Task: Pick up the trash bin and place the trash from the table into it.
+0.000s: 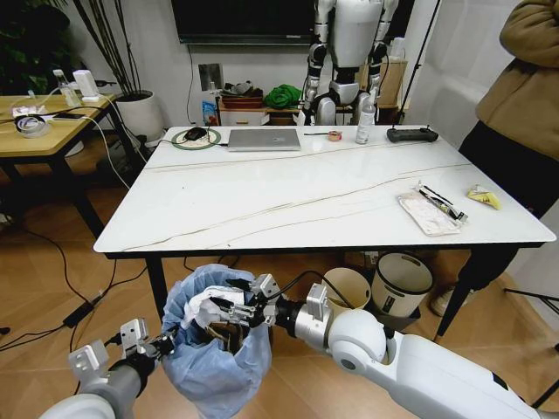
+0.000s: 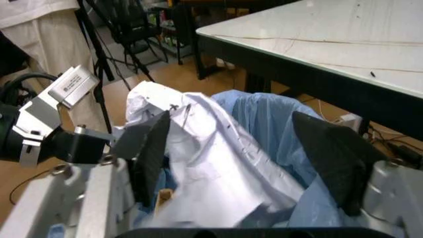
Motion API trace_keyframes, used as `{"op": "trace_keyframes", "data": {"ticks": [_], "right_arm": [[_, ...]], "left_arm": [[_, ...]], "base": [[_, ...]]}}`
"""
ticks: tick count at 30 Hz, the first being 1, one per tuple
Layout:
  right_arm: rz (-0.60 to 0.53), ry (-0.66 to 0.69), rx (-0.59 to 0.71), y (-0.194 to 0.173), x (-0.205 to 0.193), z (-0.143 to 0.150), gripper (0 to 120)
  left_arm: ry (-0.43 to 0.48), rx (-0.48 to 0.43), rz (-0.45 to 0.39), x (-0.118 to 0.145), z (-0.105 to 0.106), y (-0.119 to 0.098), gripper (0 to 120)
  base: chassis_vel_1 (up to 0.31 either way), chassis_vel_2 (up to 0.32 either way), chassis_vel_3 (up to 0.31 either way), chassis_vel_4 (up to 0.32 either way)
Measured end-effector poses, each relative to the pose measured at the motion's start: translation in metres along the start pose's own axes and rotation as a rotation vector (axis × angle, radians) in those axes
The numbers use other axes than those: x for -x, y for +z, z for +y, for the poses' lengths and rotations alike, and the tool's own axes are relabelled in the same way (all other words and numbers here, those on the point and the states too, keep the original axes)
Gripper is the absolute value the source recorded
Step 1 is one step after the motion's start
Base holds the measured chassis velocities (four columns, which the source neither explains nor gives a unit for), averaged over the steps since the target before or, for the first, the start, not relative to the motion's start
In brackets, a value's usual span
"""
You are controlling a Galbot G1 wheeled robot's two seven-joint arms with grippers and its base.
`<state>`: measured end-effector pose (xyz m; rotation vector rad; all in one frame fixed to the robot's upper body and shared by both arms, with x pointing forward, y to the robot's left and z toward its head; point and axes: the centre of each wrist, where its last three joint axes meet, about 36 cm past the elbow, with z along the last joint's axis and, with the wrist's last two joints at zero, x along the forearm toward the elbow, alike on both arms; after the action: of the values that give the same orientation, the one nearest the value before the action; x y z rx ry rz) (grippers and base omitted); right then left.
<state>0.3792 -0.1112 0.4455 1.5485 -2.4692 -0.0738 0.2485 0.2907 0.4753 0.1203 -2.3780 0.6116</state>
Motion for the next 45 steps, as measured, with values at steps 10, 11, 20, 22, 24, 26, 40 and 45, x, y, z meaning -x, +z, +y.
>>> {"op": "trace_keyframes", "data": {"ticks": [10,11,20,22,24,26,40,45], "right_arm": [[-0.017,0.02,-0.006,-0.009,-0.004,0.001,100],[-0.015,0.022,-0.006,-0.008,-0.004,0.002,100],[0.034,0.077,-0.036,0.003,-0.007,0.001,100],[0.054,0.099,-0.059,0.004,-0.009,-0.002,100],[0.057,0.105,-0.061,0.004,-0.011,-0.002,100],[0.059,0.114,-0.058,0.004,-0.013,-0.003,100],[-0.001,0.158,-0.015,-0.024,-0.042,-0.004,100],[-0.109,0.336,0.008,-0.035,-0.049,-0.025,100]], "left_arm": [[-0.007,-0.005,0.005,0.002,0.003,0.001,0],[-0.005,-0.006,0.003,0.003,0.002,0.001,0],[0.002,-0.015,0.001,0.002,0.001,-0.002,0],[0.003,-0.017,0.0,0.002,0.0,-0.002,0],[0.004,-0.017,0.0,0.002,0.0,-0.003,0],[0.004,-0.016,-0.001,0.002,0.0,-0.003,0],[0.001,-0.018,0.009,0.007,0.002,-0.001,0],[-0.004,-0.021,0.019,0.008,0.003,0.002,0]], "base": [[0.0,0.0,0.0,0.0],[0.0,0.0,0.0,0.0],[0.0,0.0,0.0,0.0],[0.0,0.0,0.0,0.0],[0.0,0.0,0.0,0.0],[0.0,0.0,0.0,0.0],[0.0,0.0,0.0,0.0],[0.0,0.0,0.0,0.0]]}}
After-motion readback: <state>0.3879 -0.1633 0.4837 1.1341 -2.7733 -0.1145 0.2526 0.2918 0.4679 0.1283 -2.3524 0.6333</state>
